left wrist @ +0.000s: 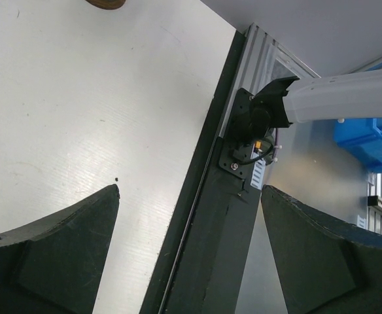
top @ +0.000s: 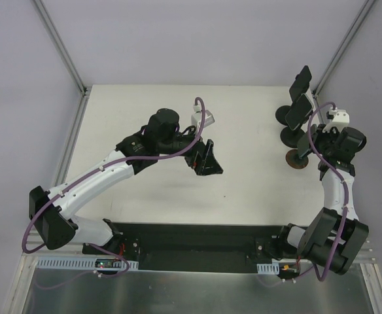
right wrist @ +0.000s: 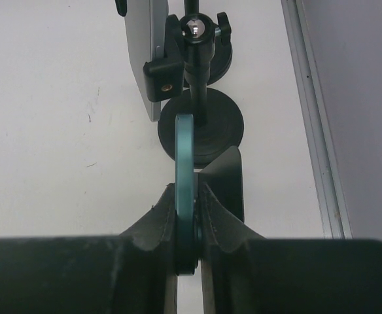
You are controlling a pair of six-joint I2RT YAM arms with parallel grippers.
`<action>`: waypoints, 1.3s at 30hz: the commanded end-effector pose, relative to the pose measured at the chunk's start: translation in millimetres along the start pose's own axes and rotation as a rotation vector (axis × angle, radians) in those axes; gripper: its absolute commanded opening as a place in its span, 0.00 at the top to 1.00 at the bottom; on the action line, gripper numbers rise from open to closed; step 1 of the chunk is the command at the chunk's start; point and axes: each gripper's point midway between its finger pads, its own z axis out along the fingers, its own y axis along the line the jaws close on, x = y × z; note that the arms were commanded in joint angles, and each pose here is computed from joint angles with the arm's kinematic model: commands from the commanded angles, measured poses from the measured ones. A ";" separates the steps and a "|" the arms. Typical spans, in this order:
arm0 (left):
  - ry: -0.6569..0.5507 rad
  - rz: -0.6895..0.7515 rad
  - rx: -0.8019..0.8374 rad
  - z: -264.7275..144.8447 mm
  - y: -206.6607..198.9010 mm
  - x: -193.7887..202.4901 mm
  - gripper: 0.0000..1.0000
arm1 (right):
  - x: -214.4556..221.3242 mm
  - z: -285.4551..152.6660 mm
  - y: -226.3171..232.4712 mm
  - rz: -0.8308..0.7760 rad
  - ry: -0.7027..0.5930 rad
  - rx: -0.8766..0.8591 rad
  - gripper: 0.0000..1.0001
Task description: Place the phone on the phone stand
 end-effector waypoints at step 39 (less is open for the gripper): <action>-0.091 0.127 -0.194 -11.1 34.0 -17.7 0.11 | -14.3 -118.3 62.2 0.222 0.051 0.235 0.03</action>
